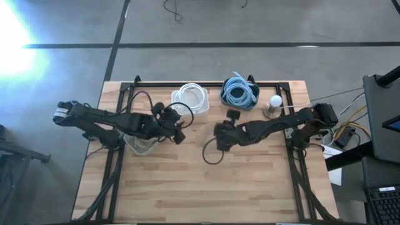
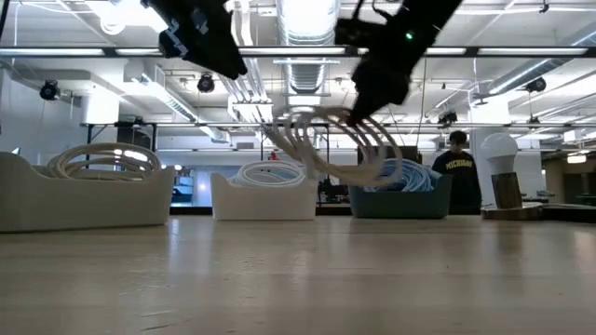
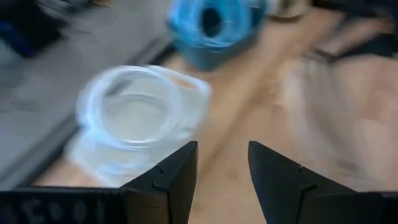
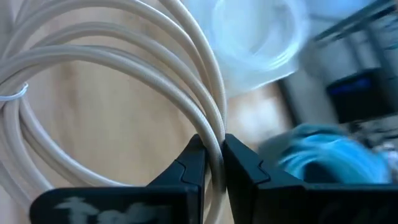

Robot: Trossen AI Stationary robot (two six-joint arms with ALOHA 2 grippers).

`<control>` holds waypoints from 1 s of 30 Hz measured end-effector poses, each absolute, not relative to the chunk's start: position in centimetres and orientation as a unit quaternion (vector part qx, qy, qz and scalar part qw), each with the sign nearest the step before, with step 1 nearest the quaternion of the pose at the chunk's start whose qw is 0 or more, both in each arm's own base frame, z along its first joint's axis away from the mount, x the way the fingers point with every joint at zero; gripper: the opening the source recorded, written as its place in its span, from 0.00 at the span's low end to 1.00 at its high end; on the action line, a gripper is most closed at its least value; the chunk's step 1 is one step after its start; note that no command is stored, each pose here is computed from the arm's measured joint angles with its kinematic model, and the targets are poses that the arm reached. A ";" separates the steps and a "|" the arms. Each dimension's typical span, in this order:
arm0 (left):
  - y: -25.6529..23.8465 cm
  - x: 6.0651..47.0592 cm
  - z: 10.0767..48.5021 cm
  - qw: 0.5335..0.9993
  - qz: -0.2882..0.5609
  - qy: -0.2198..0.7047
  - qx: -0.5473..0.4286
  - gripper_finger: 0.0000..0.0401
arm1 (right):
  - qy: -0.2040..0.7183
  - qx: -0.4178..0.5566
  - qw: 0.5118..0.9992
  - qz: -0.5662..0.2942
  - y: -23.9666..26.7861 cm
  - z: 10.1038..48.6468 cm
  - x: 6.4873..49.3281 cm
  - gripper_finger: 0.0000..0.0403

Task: Pick & Place USB Port
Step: Put the brown charger cable into the gray bin

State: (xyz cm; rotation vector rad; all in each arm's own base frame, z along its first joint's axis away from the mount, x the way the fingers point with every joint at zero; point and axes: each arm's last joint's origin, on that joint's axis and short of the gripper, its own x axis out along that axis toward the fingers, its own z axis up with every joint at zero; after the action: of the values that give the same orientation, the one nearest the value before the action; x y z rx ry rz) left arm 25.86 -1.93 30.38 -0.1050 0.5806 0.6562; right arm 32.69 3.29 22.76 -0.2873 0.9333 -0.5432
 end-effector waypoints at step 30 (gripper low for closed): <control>-1.2 26.8 29.0 0.936 0.139 0.278 -0.166 0.38 | 0.360 -0.230 0.866 -0.259 2.5 24.2 34.6 0.08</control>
State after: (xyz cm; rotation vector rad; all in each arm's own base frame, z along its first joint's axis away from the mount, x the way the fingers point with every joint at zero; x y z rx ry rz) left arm 26.79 -1.23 28.96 -0.3401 0.5673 0.2841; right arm 34.60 2.54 24.16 -0.4811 0.7530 -0.5431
